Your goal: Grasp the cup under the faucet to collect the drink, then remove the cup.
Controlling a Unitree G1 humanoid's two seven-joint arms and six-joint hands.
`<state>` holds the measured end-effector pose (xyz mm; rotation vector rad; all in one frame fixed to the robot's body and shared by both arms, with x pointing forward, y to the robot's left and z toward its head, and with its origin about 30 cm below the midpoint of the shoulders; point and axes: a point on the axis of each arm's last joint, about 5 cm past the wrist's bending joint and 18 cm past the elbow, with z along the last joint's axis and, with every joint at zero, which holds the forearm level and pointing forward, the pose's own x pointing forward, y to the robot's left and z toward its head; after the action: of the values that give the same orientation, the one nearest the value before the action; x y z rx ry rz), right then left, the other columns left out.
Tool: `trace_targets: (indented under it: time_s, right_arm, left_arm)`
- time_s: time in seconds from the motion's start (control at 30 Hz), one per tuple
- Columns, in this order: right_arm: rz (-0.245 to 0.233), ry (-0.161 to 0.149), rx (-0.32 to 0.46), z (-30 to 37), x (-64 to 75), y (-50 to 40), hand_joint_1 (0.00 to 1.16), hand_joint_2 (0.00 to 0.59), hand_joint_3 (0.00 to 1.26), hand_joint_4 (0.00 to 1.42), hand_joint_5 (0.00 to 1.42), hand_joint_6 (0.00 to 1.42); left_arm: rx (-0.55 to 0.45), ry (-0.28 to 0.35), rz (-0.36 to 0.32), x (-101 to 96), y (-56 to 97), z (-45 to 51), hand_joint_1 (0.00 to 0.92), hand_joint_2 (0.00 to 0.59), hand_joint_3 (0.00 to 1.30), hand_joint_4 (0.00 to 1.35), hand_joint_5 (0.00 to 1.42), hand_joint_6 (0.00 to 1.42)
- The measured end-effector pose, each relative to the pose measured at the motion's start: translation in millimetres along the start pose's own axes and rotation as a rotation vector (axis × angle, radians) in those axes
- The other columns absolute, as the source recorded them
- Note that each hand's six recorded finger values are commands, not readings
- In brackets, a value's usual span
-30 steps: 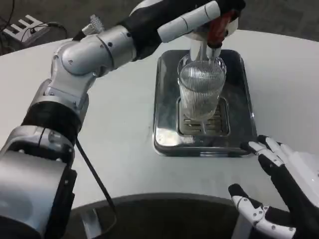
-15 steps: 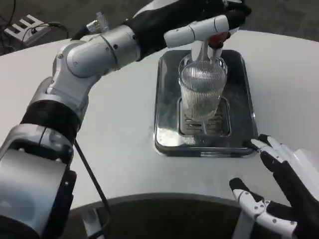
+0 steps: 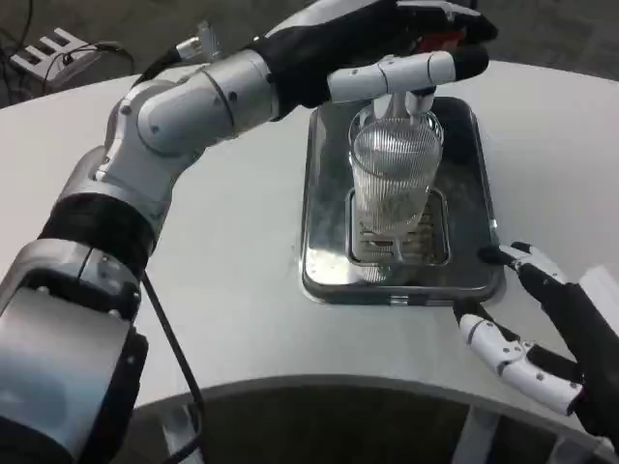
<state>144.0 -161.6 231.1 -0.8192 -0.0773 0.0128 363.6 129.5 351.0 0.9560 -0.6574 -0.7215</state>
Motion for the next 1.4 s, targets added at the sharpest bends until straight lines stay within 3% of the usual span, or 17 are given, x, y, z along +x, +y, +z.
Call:
trace_targets:
  time_s: [0.1,0.2,0.33,0.47,0.63,0.8,1.07,1.17,1.23,1.33,1.4]
  right_arm:
    - [-0.010,-0.003,0.049,-0.1,3.2,0.6,0.35,0.419,0.14,0.02,0.04,0.13]
    - [-0.014,-0.010,0.110,-2.7,7.3,3.3,0.47,0.342,0.08,0.00,0.03,0.13]
    - [-0.036,-0.025,0.165,-4.5,13.7,4.7,0.58,0.294,0.04,0.00,0.02,0.11]
    - [-0.038,-0.032,0.202,-5.9,23.4,6.3,0.60,0.282,0.02,0.00,0.01,0.11]
    - [-0.049,-0.045,0.215,-3.0,32.3,10.1,0.64,0.263,0.01,0.00,0.00,0.11]
    - [-0.083,-0.042,0.237,0.7,47.7,19.4,0.65,0.259,0.00,0.00,0.00,0.11]
    - [-0.098,-0.031,0.269,3.7,63.9,32.7,0.67,0.245,0.00,0.00,0.00,0.10]
    - [-0.134,-0.032,0.253,4.6,70.6,40.0,0.68,0.236,0.00,0.00,0.00,0.04]
    - [-0.203,-0.052,0.232,7.1,78.5,46.4,0.67,0.231,0.00,0.00,0.00,0.02]
    - [-0.251,-0.089,0.216,12.6,87.1,51.5,0.67,0.228,0.00,0.00,0.00,0.02]
    - [-0.259,-0.090,0.216,14.6,93.2,54.4,0.67,0.226,0.00,0.00,0.00,0.02]
  left_arm:
    - [0.015,-0.001,-0.001,-0.1,-0.1,0.3,0.000,0.116,0.23,0.18,0.30,0.31]
    - [0.034,-0.002,-0.005,0.0,-0.5,0.7,0.000,0.116,0.22,0.18,0.29,0.31]
    - [0.084,0.000,-0.019,1.2,0.7,3.1,0.000,0.116,0.22,0.17,0.29,0.31]
    - [0.111,-0.005,-0.025,1.4,0.4,4.0,0.000,0.115,0.22,0.17,0.29,0.31]
    - [0.145,-0.008,-0.036,2.2,1.0,5.7,0.000,0.115,0.22,0.17,0.29,0.31]
    - [0.171,-0.010,-0.042,3.1,0.9,6.9,0.000,0.114,0.22,0.17,0.29,0.31]
    - [0.218,-0.018,-0.056,4.6,0.3,9.1,0.000,0.114,0.22,0.17,0.29,0.31]
    - [0.227,-0.021,-0.058,4.7,-0.2,9.3,0.000,0.107,0.22,0.17,0.29,0.30]
    - [0.231,-0.022,-0.062,4.8,-0.4,9.4,0.000,0.108,0.22,0.17,0.29,0.30]
    - [0.233,-0.023,-0.064,4.9,-0.6,9.4,0.000,0.109,0.22,0.16,0.28,0.30]
    - [0.236,-0.025,-0.067,5.1,-0.9,9.6,0.000,0.107,0.22,0.16,0.28,0.30]
